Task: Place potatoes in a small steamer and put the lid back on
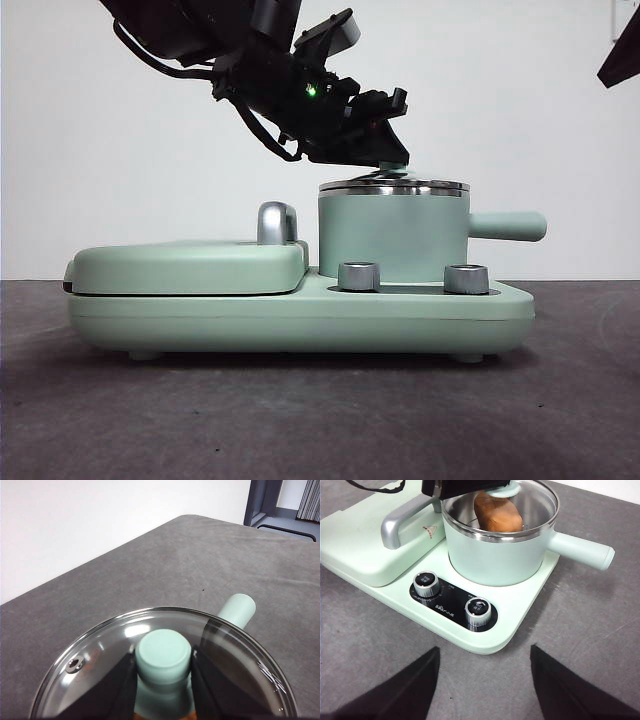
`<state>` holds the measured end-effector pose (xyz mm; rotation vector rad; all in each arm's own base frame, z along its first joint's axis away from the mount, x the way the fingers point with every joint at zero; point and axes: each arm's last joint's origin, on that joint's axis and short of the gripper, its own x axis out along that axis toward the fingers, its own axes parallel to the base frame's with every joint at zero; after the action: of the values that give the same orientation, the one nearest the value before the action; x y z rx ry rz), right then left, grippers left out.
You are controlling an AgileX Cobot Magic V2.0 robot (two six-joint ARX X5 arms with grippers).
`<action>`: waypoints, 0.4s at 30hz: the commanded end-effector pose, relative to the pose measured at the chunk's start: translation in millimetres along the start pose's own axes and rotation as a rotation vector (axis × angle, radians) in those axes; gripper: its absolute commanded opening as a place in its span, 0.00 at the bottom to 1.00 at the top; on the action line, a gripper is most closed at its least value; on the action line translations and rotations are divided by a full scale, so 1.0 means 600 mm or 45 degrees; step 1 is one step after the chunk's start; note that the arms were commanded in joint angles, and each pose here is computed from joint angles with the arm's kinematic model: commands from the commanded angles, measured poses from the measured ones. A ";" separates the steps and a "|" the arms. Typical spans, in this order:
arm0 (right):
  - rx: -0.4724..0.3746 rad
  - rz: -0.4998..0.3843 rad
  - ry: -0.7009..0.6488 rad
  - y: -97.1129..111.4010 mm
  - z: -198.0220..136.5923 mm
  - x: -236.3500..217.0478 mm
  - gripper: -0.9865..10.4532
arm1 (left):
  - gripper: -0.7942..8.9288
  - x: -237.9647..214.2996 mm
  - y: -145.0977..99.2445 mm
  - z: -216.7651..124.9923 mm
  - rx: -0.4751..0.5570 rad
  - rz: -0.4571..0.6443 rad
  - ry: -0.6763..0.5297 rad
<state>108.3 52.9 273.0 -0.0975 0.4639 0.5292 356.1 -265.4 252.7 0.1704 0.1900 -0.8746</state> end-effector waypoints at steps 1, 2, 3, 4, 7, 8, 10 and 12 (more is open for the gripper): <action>0.007 0.004 0.000 0.001 0.001 0.001 0.33 | 0.10 0.015 -0.007 -0.004 0.015 -0.026 0.005; 0.007 0.004 0.000 0.001 0.001 0.001 0.33 | 0.12 0.015 -0.007 -0.004 0.016 -0.026 0.004; 0.007 0.004 0.001 0.001 0.001 0.001 0.33 | 0.17 0.015 -0.007 -0.003 0.015 -0.025 0.004; 0.008 0.004 0.003 0.001 0.001 0.001 0.33 | 0.24 0.015 -0.007 -0.003 0.013 -0.025 0.003; 0.010 0.004 0.014 0.001 -0.001 0.001 0.33 | 0.41 0.013 -0.007 -0.001 0.005 -0.024 0.002; 0.010 0.004 0.016 0.001 -0.001 0.001 0.33 | 0.43 0.012 -0.007 0.000 -0.001 -0.024 0.004; 0.013 0.005 0.023 0.001 -0.002 0.001 0.33 | 0.43 0.009 -0.008 0.003 -0.016 -0.025 0.012; 0.013 0.005 0.024 0.001 -0.002 0.001 0.33 | 0.43 0.002 -0.009 0.009 -0.048 -0.026 0.024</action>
<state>107.3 52.4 270.9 -0.1015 0.4882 0.5284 354.4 -266.2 248.5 0.1678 0.2405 -0.8784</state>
